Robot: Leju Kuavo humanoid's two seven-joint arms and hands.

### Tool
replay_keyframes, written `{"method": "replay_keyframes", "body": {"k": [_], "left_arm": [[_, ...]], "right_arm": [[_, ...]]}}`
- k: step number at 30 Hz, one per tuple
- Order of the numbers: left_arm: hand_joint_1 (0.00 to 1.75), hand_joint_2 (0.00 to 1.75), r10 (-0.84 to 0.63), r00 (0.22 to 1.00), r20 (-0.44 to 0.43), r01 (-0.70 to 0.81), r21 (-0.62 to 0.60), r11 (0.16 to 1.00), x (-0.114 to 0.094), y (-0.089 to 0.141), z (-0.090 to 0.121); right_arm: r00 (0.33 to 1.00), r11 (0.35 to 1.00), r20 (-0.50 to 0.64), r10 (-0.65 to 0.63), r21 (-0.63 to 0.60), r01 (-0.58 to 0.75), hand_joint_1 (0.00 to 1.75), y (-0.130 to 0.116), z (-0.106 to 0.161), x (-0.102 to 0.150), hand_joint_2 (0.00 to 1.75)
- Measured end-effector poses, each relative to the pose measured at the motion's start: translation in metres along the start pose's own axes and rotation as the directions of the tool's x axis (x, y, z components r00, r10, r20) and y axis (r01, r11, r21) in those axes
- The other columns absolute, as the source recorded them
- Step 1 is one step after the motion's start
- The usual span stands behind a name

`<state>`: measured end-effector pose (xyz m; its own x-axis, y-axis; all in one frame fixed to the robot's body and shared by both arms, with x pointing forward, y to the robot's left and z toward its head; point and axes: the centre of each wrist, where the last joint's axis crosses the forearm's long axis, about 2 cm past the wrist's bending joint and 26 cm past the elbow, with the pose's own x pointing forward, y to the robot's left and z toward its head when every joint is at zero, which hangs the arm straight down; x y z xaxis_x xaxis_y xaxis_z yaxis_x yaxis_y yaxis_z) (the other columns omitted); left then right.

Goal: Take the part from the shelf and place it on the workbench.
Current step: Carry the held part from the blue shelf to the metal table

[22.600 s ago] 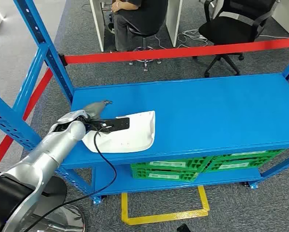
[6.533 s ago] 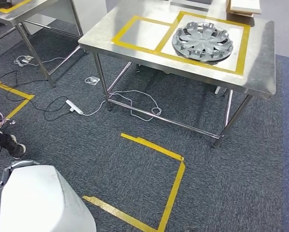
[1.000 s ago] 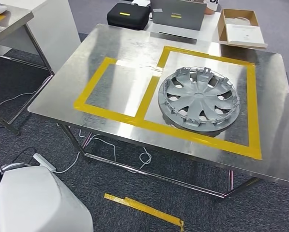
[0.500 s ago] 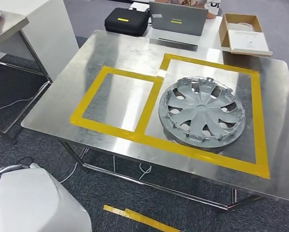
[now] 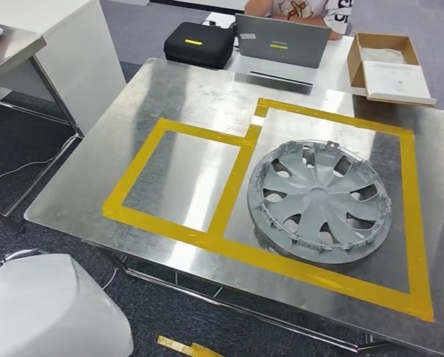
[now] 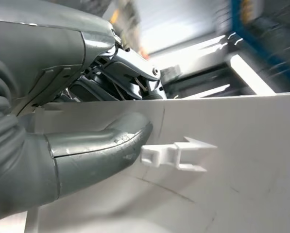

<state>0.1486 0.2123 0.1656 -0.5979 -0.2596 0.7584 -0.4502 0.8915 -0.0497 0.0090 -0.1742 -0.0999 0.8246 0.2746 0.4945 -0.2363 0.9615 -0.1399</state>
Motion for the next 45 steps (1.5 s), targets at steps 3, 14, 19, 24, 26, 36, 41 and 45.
{"method": "replay_keyframes", "body": {"k": [3,14,19,24,26,36,41,45], "left_arm": [[1.75,1.75,0.056,0.997,-0.055,-0.056,0.003,0.998,-0.001,-0.003,-0.001],[1.75,1.75,0.082,0.992,-0.092,-0.082,-0.001,0.997,-0.003,-0.004,-0.001],[1.75,1.75,0.081,0.992,-0.1,-0.082,-0.004,0.997,-0.004,-0.005,0.0],[1.75,1.75,0.079,0.991,-0.11,-0.08,-0.005,0.997,-0.006,-0.007,0.001],[1.75,1.75,0.076,0.99,-0.12,-0.077,-0.002,0.997,-0.007,-0.009,0.001],[1.75,1.75,0.049,0.993,-0.104,-0.05,-0.011,0.999,-0.008,-0.011,-0.001],[1.75,1.75,0.032,0.995,-0.096,-0.034,-0.026,0.999,-0.009,-0.011,-0.001],[1.75,1.75,0.013,0.996,-0.093,-0.017,-0.038,0.999,-0.011,-0.011,-0.004]], "right_arm": [[1.0,1.0,0.0,-0.004,-0.008,0.004,0.0,0.0,0.0,0.0,1.75],[1.0,1.0,-0.002,-0.008,-0.015,0.008,0.0,0.0,0.0,0.0,1.75],[1.0,1.0,-0.002,-0.01,-0.016,0.01,0.0,0.0,0.0,-0.001,1.75],[1.0,1.0,-0.002,-0.015,-0.015,0.015,0.0,0.001,0.001,-0.001,1.75],[1.0,1.0,-0.001,-0.026,-0.014,0.025,0.0,0.002,0.001,-0.001,1.75],[0.999,0.999,-0.013,-0.048,-0.005,0.048,0.0,0.002,0.002,-0.002,1.75],[0.999,0.999,-0.014,-0.049,-0.005,0.049,0.0,0.003,0.002,-0.003,1.75],[0.999,0.999,-0.014,-0.047,-0.003,0.047,0.0,0.003,0.002,-0.002,1.75]]}}
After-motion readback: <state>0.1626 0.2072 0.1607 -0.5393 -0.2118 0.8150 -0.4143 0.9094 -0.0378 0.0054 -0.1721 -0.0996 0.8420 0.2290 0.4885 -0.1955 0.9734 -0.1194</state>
